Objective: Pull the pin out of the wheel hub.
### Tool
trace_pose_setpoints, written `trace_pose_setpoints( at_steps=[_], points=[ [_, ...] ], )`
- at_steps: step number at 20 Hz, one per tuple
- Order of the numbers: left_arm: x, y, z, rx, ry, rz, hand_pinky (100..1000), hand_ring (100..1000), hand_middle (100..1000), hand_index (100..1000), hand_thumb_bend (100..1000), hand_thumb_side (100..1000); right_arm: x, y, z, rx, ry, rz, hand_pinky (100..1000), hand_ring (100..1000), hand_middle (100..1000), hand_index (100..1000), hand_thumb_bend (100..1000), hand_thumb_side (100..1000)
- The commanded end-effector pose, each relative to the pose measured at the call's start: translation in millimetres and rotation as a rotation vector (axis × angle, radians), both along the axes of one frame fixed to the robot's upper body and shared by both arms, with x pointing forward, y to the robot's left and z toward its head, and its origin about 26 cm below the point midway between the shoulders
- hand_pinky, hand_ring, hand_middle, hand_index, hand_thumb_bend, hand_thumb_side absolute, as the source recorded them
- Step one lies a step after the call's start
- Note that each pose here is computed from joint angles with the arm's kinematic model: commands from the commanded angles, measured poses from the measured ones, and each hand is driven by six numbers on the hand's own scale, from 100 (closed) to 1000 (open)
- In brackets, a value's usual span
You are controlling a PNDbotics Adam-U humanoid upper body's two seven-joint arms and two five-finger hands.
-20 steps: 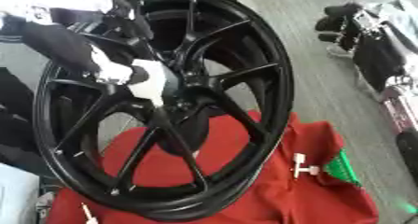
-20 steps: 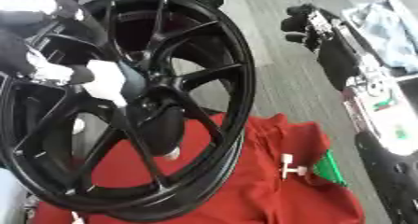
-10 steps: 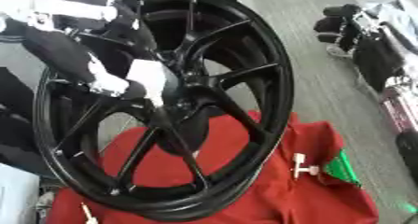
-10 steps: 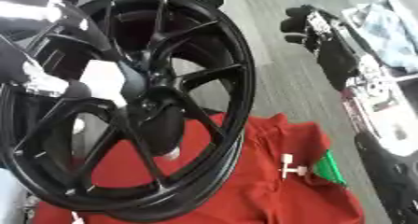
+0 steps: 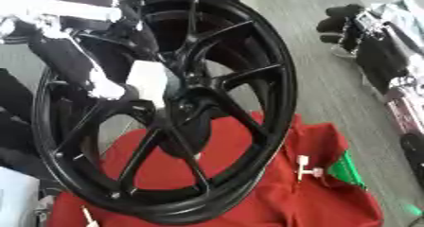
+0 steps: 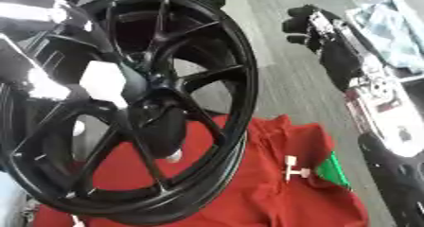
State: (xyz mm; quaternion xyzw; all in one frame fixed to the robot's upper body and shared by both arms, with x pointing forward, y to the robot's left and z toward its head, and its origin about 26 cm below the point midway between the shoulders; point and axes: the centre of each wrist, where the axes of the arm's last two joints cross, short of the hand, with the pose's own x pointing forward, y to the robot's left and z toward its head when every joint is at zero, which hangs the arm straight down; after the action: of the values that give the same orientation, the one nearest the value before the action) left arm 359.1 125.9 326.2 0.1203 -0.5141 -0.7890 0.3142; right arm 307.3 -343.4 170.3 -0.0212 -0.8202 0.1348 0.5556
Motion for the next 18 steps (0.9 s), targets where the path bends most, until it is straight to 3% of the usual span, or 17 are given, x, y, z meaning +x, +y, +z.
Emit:
trace_pose_setpoints(
  at_steps=[1, 8, 14, 18],
  points=[
    [-1.1, 0.5, 8.8, 0.0, -0.03, 0.011, 924, 869, 772, 853, 400, 334, -0.4, -1.1, 8.4, -0.027, -0.021, 0.004, 845, 814, 669, 780, 100, 761],
    [0.0, -2.7, 7.2, 0.009, -0.023, 0.002, 924, 871, 777, 849, 406, 343, -0.1, -0.9, 7.8, -0.029, -0.018, 0.006, 845, 814, 669, 781, 100, 764],
    [2.8, -5.6, 3.0, 0.033, -0.022, -0.008, 918, 870, 782, 837, 417, 255, 0.0, -0.7, 8.0, -0.029, -0.018, 0.007, 845, 814, 669, 781, 100, 766],
    [4.6, -10.0, 0.5, 0.043, -0.076, -0.009, 911, 866, 781, 837, 428, 178, -0.1, -0.5, 7.8, -0.03, -0.017, 0.009, 846, 814, 669, 781, 100, 768]
  ],
)
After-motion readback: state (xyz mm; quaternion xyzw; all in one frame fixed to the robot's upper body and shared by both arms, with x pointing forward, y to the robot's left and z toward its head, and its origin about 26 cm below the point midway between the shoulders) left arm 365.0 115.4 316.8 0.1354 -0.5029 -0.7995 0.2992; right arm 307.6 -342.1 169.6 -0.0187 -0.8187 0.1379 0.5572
